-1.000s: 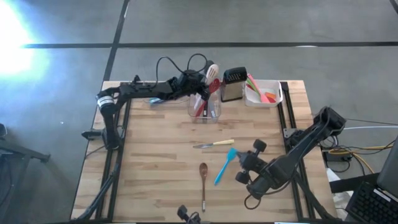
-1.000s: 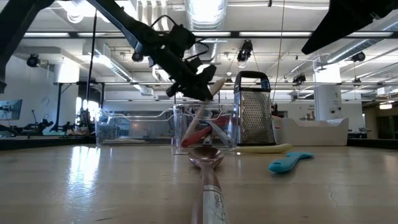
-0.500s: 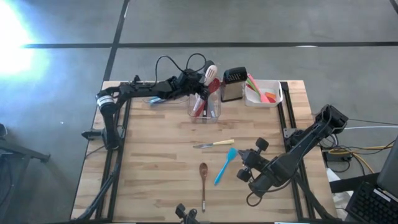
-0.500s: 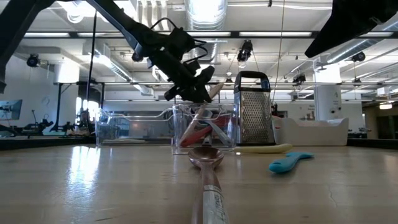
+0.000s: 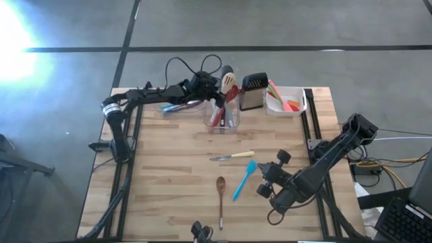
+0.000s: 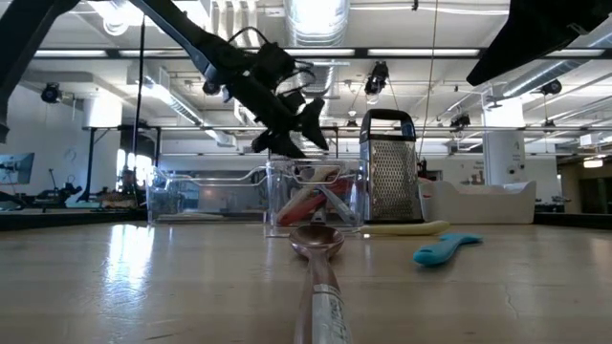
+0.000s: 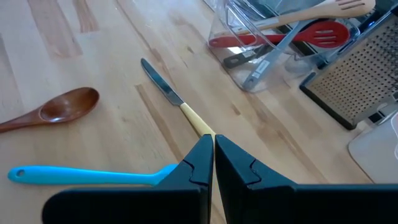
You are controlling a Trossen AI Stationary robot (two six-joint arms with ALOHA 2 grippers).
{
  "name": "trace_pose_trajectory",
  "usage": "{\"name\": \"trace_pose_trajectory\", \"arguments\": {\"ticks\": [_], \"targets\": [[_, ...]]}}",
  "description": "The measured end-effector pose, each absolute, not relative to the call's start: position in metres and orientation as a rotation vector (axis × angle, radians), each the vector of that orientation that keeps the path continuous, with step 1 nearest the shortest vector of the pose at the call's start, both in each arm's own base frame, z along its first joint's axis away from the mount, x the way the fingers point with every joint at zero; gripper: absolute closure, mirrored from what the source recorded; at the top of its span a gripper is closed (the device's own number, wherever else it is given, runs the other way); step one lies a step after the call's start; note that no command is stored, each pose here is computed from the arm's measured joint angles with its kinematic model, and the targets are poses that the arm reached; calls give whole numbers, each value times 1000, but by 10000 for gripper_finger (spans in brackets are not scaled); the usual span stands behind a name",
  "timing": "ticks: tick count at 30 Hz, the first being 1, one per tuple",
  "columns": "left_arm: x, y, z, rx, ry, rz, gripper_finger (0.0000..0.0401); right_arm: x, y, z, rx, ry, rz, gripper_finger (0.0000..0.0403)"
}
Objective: Pick & Place Kitchen Items
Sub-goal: Put the yellow knife into the left transparent bin
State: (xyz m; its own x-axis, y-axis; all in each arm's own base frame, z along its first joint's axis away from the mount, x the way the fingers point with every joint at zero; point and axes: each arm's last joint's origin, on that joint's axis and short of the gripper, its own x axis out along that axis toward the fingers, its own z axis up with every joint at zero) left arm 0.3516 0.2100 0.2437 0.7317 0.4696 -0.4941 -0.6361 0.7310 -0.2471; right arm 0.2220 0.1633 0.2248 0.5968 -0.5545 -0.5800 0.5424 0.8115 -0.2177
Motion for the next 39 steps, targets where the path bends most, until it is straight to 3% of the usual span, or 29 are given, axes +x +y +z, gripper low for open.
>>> {"name": "trace_pose_trajectory", "arguments": {"ticks": [6,11,19,24,29,39], "targets": [[338,188,300,-361,295,476,94,222,163,225,-17,679,-636,394],[324,141,344,-259,250,379,95,222,163,225,-17,679,-636,394],[304,46,372,-83,342,358,95,222,164,225,-17,678,-633,394],[295,-12,363,10,426,398,95,223,163,225,-63,702,-614,394],[284,-68,328,108,439,443,95,224,159,230,-16,773,-575,379],[256,-125,256,129,325,280,95,235,125,241,-22,996,-439,260]]}}
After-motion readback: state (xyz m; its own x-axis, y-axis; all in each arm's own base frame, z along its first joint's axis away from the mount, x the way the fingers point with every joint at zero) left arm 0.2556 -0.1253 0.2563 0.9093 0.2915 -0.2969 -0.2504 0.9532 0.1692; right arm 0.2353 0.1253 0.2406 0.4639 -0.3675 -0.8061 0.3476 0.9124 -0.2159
